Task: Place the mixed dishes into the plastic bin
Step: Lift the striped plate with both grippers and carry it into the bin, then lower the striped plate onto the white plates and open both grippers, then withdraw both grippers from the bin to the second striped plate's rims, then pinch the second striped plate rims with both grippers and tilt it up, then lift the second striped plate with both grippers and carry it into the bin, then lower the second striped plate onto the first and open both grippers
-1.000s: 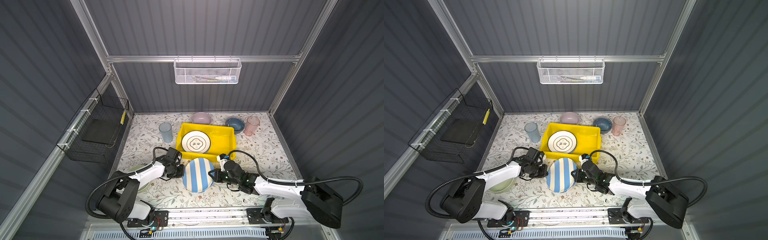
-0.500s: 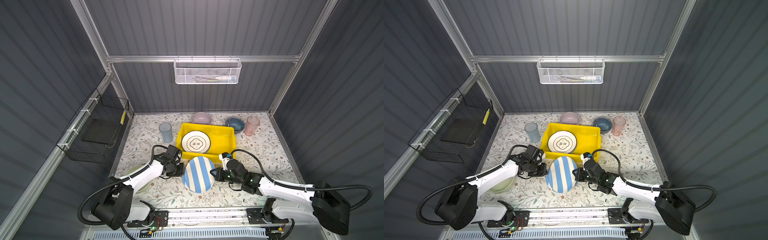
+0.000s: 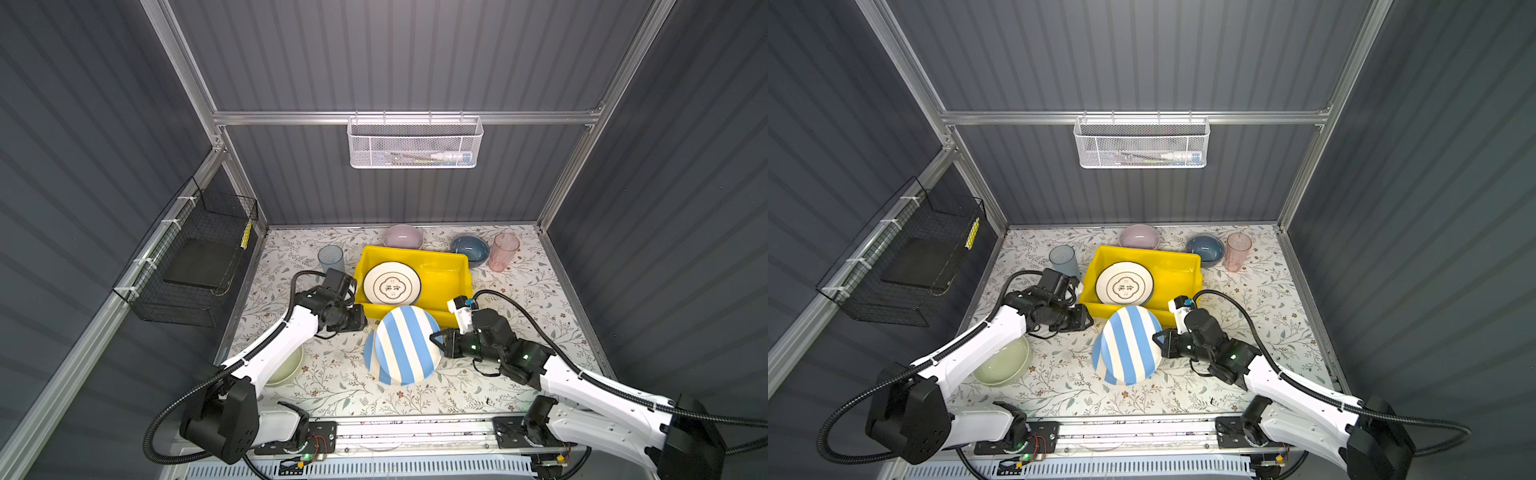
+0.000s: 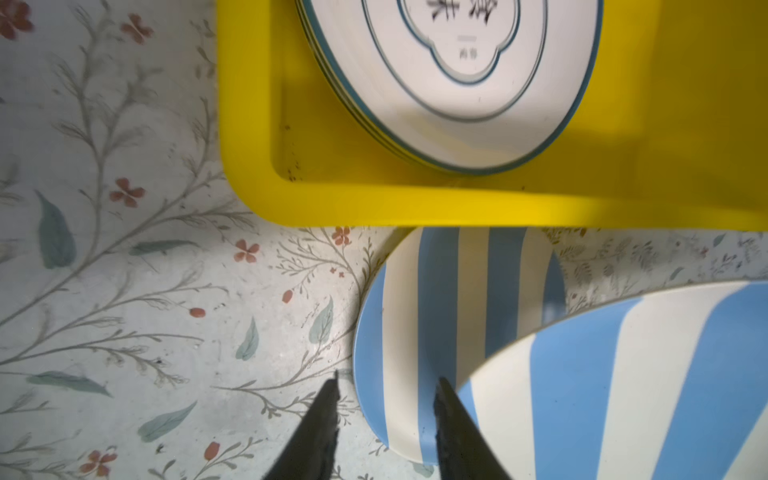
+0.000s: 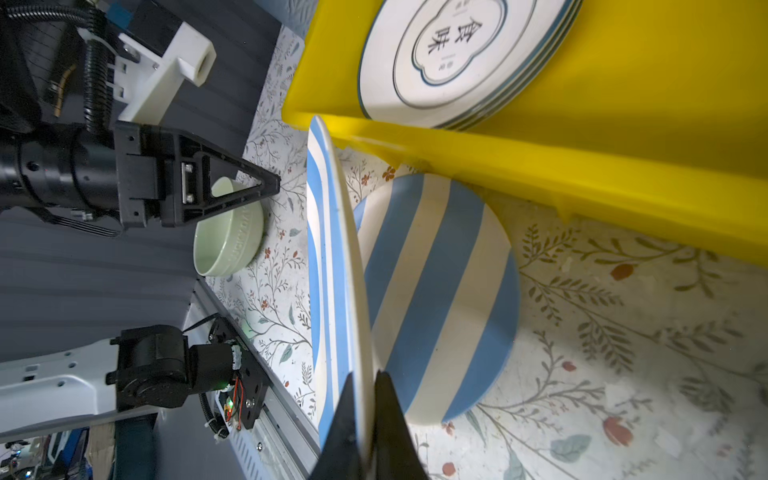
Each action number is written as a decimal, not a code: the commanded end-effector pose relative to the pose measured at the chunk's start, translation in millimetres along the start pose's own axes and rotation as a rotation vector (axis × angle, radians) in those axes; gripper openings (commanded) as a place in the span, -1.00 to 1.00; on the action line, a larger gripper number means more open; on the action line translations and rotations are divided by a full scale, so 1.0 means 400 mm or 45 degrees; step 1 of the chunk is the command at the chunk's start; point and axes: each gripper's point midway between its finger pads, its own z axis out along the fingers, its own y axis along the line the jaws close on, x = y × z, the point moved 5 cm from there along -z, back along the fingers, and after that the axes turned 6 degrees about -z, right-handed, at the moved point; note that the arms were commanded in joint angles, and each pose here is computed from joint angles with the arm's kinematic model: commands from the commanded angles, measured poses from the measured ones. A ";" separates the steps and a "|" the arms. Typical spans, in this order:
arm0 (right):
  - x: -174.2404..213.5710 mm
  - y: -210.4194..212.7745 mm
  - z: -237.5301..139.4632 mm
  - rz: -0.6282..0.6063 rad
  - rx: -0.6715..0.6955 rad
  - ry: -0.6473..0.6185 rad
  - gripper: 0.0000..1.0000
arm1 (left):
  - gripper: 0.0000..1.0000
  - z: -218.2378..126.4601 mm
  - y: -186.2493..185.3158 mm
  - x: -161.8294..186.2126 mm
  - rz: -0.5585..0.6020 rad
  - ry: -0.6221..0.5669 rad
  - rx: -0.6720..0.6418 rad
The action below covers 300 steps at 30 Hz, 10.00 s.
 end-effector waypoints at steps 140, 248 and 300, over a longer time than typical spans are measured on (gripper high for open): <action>-0.355 -0.156 0.273 -0.042 0.582 0.276 0.43 | 0.09 -0.034 -0.010 -0.207 0.070 -0.092 -0.032; 0.061 -0.031 0.088 0.012 0.019 0.243 -1.00 | 0.01 0.006 0.046 0.067 0.006 0.018 -0.218; -0.432 -0.081 0.292 0.211 -0.045 -0.080 -1.00 | -0.67 0.094 0.052 -0.228 0.046 -0.071 -0.143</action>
